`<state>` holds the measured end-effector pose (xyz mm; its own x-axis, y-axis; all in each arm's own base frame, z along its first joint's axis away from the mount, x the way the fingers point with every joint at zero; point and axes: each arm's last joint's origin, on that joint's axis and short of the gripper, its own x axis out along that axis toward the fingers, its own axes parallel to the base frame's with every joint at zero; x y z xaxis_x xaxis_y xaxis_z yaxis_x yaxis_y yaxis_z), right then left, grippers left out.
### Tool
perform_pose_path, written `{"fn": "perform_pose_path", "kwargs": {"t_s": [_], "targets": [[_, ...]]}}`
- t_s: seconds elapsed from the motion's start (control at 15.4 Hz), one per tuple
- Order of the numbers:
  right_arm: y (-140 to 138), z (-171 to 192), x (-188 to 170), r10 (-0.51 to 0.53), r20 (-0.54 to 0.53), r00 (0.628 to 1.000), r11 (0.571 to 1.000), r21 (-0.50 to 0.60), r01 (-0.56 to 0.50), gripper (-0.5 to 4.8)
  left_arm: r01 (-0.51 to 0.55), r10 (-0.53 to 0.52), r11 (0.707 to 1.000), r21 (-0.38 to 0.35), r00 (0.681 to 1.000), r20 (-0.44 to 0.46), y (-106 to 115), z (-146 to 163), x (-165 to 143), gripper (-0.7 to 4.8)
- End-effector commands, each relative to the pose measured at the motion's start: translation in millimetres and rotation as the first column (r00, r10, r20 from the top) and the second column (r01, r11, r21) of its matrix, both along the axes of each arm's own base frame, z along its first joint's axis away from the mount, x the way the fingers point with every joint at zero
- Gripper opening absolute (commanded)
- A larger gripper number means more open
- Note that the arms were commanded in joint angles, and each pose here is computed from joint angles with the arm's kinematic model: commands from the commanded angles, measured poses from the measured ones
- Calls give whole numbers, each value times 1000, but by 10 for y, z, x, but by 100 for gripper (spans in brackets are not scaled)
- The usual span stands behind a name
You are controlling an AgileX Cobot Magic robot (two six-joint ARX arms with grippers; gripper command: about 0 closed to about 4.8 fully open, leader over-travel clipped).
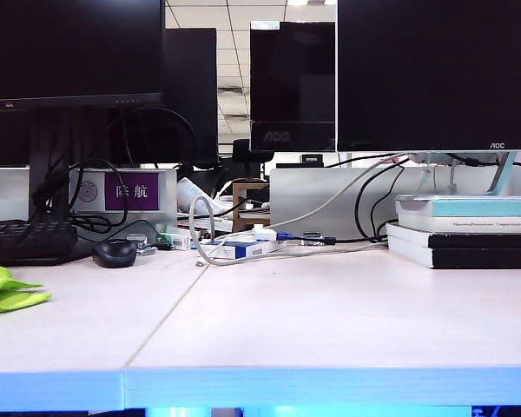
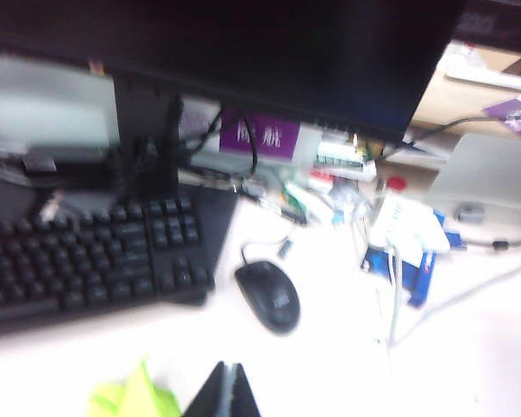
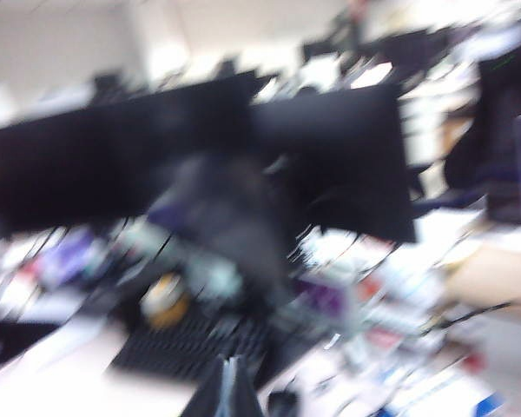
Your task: Wipe the table from left to right using the rag.
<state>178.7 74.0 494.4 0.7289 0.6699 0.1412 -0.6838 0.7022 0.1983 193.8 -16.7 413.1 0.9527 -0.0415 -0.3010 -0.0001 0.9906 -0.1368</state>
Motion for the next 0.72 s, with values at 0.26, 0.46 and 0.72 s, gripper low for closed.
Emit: {"fn": "perform_pose_path", "kwargs": {"t_s": [0.26, 0.46, 0.72], "targets": [[923, -387, -247, 105, -105, 989, 928, -346, -135, -6, 37, -38, 999, -13, 994, -101, -19, -109, 69, -3], [1211, -553, -407, 229, -193, 954, 859, -420, -291, -6, 83, -86, 996, -19, 975, -206, -39, -237, 141, -3], [1355, -678, -506, 309, -217, 926, 768, -518, -377, -6, 105, -108, 994, -28, 935, -339, -59, -420, 272, -3]]}}
